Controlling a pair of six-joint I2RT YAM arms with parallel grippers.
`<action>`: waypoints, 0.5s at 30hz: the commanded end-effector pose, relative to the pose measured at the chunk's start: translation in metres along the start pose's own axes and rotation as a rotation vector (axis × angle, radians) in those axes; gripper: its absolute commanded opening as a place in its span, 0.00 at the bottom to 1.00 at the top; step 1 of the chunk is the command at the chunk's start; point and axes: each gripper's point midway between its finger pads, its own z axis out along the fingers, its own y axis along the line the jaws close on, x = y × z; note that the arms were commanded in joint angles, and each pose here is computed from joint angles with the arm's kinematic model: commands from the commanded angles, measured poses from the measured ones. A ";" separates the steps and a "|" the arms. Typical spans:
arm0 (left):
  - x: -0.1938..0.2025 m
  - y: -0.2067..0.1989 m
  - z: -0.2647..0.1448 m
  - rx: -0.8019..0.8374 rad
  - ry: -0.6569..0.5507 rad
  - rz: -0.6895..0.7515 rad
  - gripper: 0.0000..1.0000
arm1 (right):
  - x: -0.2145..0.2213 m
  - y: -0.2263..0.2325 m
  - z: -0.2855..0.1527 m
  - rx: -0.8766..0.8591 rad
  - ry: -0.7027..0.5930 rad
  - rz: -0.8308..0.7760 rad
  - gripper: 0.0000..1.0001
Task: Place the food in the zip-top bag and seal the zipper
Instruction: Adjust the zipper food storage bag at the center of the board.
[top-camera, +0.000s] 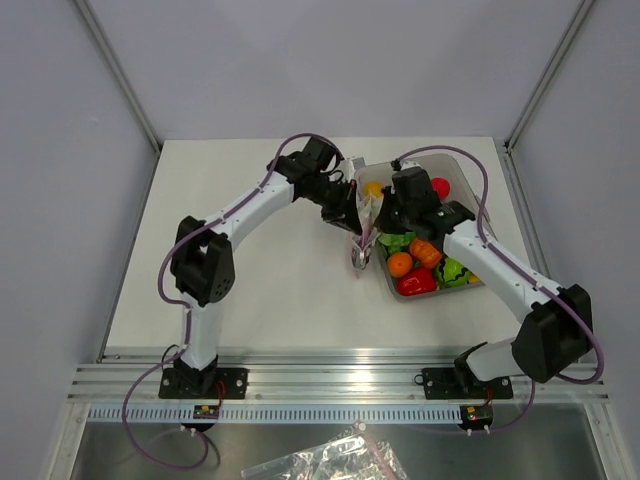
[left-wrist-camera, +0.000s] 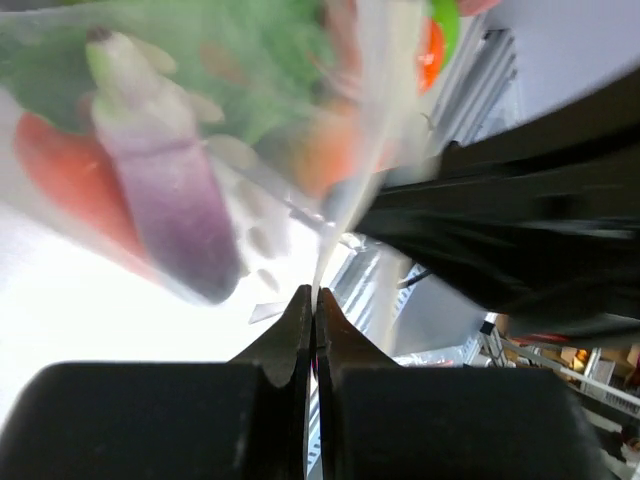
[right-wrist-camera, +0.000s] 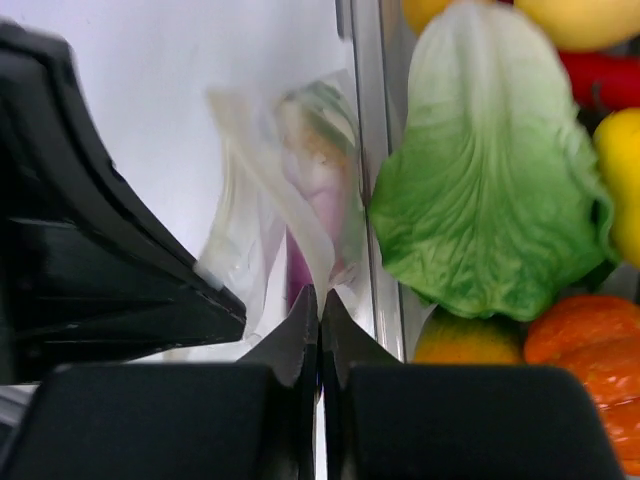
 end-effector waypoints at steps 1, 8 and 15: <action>0.000 -0.001 -0.029 -0.091 -0.051 0.019 0.00 | -0.047 0.005 -0.017 0.052 -0.108 -0.092 0.00; 0.003 0.023 -0.064 -0.178 -0.102 -0.035 0.00 | -0.035 0.014 0.000 0.013 0.008 -0.153 0.00; -0.008 0.016 -0.079 -0.188 -0.155 -0.020 0.00 | -0.001 0.017 0.029 -0.034 0.107 -0.098 0.00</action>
